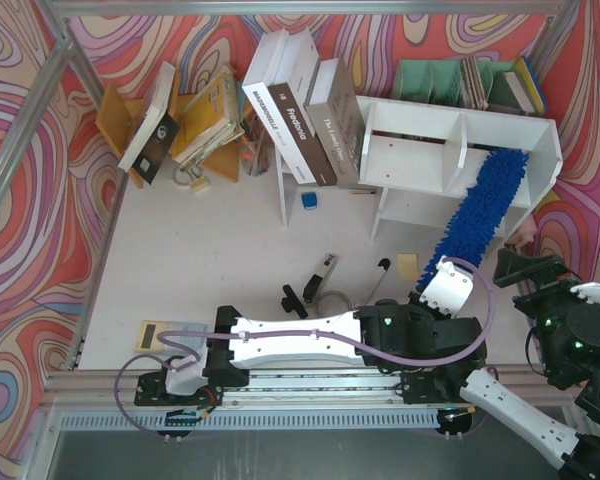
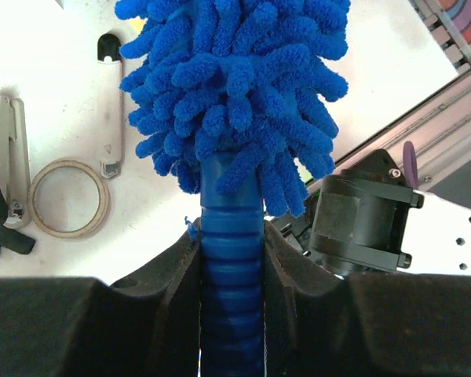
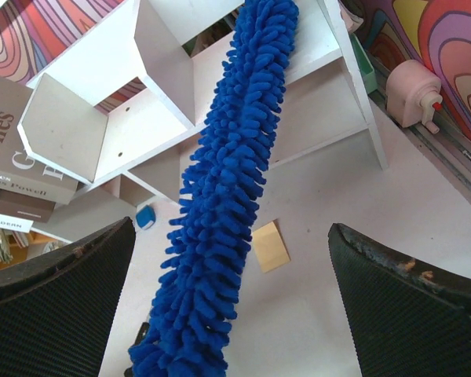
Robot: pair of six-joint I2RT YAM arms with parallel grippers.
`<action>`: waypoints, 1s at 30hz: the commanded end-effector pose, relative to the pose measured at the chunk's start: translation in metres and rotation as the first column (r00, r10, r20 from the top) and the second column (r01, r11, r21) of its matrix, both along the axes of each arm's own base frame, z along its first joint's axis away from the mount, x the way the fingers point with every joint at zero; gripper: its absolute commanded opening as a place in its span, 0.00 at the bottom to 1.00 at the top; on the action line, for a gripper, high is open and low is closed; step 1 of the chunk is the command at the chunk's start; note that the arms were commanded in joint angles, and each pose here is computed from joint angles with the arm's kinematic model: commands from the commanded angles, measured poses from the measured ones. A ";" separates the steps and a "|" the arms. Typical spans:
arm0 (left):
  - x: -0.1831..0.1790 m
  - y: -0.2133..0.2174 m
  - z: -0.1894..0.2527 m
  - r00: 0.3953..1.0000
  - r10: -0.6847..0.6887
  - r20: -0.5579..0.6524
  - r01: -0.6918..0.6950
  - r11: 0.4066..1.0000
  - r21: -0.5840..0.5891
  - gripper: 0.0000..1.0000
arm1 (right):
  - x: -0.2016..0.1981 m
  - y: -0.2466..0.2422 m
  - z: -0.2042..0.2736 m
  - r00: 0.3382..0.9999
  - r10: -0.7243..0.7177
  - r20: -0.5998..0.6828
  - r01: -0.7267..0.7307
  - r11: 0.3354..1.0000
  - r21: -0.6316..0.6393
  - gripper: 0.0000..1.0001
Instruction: Dust the bookshelf with a duster
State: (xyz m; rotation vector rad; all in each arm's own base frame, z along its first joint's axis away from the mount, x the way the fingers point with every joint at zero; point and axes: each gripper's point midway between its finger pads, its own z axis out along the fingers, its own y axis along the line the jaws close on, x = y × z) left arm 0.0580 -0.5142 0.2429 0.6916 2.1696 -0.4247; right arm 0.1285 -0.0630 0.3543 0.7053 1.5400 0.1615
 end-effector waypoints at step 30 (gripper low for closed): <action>0.058 0.050 0.084 0.949 0.178 0.261 -0.159 0.983 -0.093 0.00 | -0.002 -0.007 -0.004 0.999 -0.037 0.018 0.037 0.999 0.000 0.99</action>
